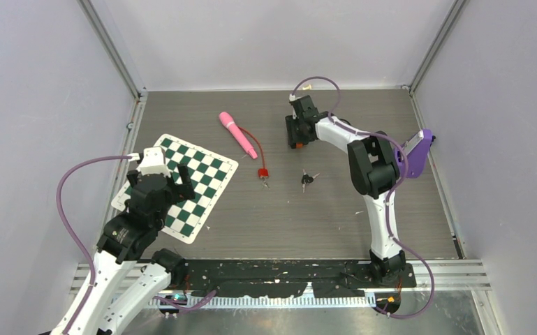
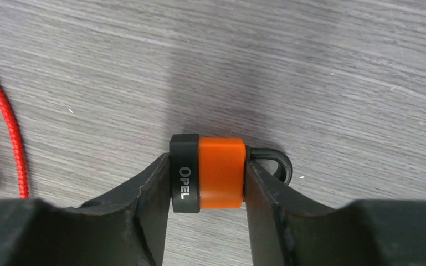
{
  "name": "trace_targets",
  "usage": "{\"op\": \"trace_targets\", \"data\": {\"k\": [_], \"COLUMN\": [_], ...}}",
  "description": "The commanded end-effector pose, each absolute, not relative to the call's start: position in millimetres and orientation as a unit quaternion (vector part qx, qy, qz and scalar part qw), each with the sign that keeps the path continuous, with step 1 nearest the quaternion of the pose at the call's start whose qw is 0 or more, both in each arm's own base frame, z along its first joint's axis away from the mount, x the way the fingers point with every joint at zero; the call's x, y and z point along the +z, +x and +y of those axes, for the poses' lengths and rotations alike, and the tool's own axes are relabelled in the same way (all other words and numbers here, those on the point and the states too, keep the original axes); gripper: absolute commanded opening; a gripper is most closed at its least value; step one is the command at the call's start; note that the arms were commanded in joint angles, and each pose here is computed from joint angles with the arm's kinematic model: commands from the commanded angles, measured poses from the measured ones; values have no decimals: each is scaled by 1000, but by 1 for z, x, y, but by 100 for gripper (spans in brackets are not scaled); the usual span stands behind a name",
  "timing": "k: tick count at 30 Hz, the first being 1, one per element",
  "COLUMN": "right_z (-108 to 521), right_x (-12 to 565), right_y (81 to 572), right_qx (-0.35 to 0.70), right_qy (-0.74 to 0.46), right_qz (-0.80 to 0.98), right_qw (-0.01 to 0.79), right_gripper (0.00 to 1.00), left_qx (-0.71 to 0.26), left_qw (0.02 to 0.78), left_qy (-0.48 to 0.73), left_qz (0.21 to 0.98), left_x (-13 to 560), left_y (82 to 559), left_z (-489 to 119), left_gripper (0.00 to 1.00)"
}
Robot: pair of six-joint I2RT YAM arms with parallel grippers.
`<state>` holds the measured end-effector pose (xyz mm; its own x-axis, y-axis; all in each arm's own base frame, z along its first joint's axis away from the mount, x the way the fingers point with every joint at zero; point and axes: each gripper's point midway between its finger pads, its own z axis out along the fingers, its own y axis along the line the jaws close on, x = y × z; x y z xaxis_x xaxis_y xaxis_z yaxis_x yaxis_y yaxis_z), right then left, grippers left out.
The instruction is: Unlock with the key
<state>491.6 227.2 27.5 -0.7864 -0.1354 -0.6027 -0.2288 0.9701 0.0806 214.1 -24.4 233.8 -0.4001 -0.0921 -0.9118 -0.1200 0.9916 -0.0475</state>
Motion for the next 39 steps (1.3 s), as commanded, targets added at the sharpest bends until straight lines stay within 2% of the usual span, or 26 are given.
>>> {"op": "trace_targets", "data": {"k": [1, 5, 8, 13, 20, 24, 27, 30, 31, 39], "right_z": [236, 235, 238, 271, 309, 331, 343, 349, 349, 351], "right_x": [33, 57, 81, 96, 78, 64, 51, 42, 37, 30], "right_y": [478, 456, 427, 353, 248, 213, 206, 204, 204, 208], "right_qx": [107, 104, 103, 122, 161, 171, 177, 173, 167, 138], "right_qy": [-151, -215, -278, -437, -607, -684, -708, -733, -738, -770], "right_qz": [937, 920, 898, 831, 729, 663, 643, 620, 617, 587], "right_qw": [298, 312, 326, 321, 272, 250, 232, 220, 214, 208], "right_gripper": [39, 25, 19, 18, 19, 20, 20, 26, 32, 58], "left_qx": [13, 10, 7, 2, -2, 3, 10, 11, 11, 9], "left_qw": [562, 564, 563, 566, 560, 565, 572, 578, 578, 576], "left_qy": [-66, -66, -64, -63, -55, -62, -71, -76, -76, -75], "left_qz": [824, 823, 824, 822, 826, 823, 817, 813, 812, 814], "left_x": [243, 243, 243, 244, 241, 242, 243, 244, 244, 243], "left_y": [221, 221, 221, 220, 221, 219, 218, 218, 218, 218], "left_z": [-25, -25, -27, -27, -31, -27, -22, -20, -20, -21], "left_gripper": [100, 100, 100, 99, 99, 100, 100, 100, 100, 99]}}
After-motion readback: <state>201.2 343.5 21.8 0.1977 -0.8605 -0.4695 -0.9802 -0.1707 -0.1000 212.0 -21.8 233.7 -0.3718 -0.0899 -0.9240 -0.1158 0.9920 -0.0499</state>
